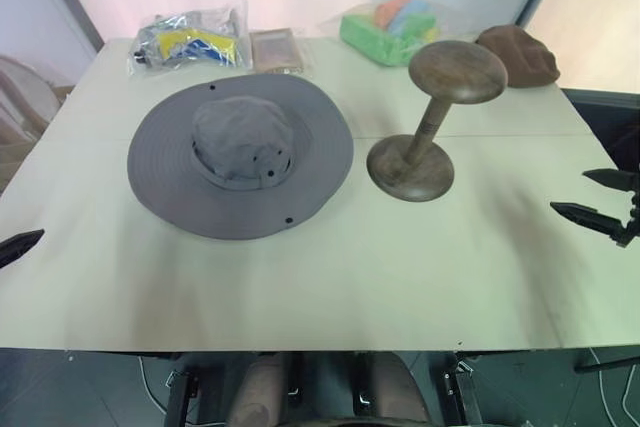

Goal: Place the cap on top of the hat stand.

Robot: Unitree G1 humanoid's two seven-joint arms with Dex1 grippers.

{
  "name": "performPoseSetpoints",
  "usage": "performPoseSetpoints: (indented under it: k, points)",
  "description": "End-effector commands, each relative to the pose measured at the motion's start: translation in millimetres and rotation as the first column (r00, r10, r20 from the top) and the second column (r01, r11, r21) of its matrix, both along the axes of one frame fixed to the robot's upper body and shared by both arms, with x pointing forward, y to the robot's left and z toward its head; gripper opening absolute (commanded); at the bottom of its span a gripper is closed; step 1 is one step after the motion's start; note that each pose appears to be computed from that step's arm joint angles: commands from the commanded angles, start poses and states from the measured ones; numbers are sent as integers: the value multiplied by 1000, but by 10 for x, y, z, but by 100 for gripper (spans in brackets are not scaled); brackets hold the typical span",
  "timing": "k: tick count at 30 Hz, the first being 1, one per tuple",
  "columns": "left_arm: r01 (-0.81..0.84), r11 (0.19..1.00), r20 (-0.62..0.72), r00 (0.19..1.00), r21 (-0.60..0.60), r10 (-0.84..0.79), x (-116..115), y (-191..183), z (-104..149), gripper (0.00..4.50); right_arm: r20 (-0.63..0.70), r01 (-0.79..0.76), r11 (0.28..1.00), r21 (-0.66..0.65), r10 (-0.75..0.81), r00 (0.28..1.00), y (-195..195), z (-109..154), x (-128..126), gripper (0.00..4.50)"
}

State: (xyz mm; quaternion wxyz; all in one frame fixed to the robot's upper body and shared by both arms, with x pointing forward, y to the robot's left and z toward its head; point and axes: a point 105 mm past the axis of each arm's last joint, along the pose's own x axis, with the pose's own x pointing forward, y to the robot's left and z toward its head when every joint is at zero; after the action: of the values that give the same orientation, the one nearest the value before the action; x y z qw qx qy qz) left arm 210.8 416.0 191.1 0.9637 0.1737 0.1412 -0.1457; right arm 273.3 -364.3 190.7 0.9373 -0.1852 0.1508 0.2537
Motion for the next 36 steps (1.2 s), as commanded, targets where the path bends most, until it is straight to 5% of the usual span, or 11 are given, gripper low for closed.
performPoseSetpoints:
  k: [1, 9, 13, 20, 24, 28, 36]
  points:
    - [19, 999, 30, 999, 39, -20, 30, -29, 148, 441, 43, -28, 999, 23, 27, 999, 50, 186, -2, 450]
    - [60, 998, 72, 995, 23, -62, 215, -171, 167, 441, 39, -57, 998, -19, 58, 998, 93, 197, 39, 450]
    - [211, 956, 73, 971, 202, -229, 366, -550, 218, 441, 69, -173, 985, 11, 172, 983, 353, 417, 72, 450]
    - [550, 626, -166, 809, 552, -564, 105, -1187, -129, 441, 7, -449, 893, 21, 449, 894, 1044, 558, -247, 450]
    - [543, 472, -125, 737, 694, -664, 235, -1438, -254, 441, 8, -538, 841, 60, 539, 843, 1386, 577, -405, 450]
    - [417, 422, 7, 704, 805, -710, 531, -1621, -316, 441, 6, -576, 814, 73, 577, 817, 1573, 572, -515, 450]
    - [300, 298, 33, 654, 906, -756, 839, -1724, -643, 441, 49, -561, 825, 72, 559, 828, 1663, 672, -550, 450]
